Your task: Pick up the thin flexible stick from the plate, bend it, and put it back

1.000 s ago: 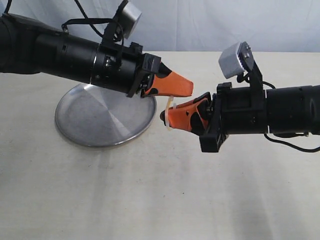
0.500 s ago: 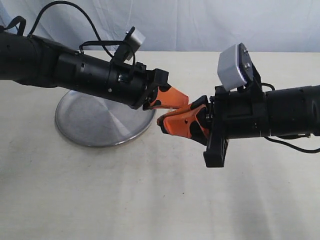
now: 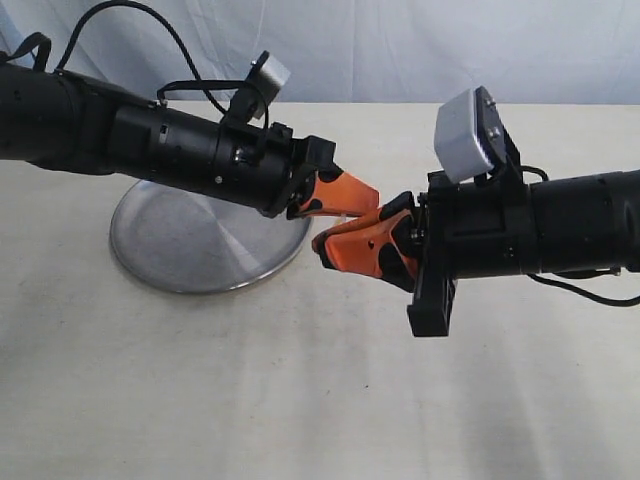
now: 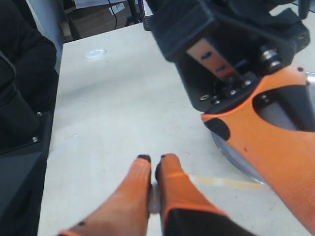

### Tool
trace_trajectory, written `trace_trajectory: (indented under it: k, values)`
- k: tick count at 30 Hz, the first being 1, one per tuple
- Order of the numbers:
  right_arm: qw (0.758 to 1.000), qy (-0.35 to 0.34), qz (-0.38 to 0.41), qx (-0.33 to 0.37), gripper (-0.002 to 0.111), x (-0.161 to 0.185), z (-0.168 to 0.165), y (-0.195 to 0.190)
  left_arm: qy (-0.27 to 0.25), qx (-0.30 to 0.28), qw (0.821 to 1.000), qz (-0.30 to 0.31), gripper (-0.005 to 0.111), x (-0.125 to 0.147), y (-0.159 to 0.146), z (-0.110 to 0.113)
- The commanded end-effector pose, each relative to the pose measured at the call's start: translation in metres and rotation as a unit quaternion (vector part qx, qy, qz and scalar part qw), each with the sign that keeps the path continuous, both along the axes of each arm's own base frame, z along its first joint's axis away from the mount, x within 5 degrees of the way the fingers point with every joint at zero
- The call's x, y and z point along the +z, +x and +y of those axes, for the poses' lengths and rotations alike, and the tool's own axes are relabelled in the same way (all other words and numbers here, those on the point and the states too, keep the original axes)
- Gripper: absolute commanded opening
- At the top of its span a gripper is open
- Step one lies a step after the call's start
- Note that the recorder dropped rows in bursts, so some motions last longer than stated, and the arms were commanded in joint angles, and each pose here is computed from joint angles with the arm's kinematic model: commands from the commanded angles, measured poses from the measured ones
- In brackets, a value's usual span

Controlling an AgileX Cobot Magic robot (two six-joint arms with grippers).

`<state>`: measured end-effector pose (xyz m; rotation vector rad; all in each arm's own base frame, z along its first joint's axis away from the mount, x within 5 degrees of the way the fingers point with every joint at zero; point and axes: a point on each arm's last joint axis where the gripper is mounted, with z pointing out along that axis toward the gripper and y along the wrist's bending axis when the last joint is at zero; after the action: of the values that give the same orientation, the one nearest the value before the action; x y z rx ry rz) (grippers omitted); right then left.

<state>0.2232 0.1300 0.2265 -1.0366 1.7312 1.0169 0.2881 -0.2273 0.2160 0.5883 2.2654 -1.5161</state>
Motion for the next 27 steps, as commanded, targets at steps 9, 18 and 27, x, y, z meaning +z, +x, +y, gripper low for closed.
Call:
trace_trajectory:
  k: [9, 18, 27]
  values:
    - [0.992, 0.037, 0.116, 0.014, 0.038, 0.005, 0.005, -0.011, 0.031, 0.071, 0.997, -0.022, 0.000, -0.007, 0.024, 0.022]
    - [0.987, -0.008, 0.158, -0.038, 0.053, -0.005, 0.000, -0.007, 0.060, 0.121, 0.990, -0.030, 0.000, -0.011, 0.048, 0.071]
    - [0.978, -0.033, 0.179, -0.104, 0.053, -0.011, -0.006, 0.001, 0.134, 0.178, 0.973, -0.058, 0.000, -0.021, 0.065, 0.117]
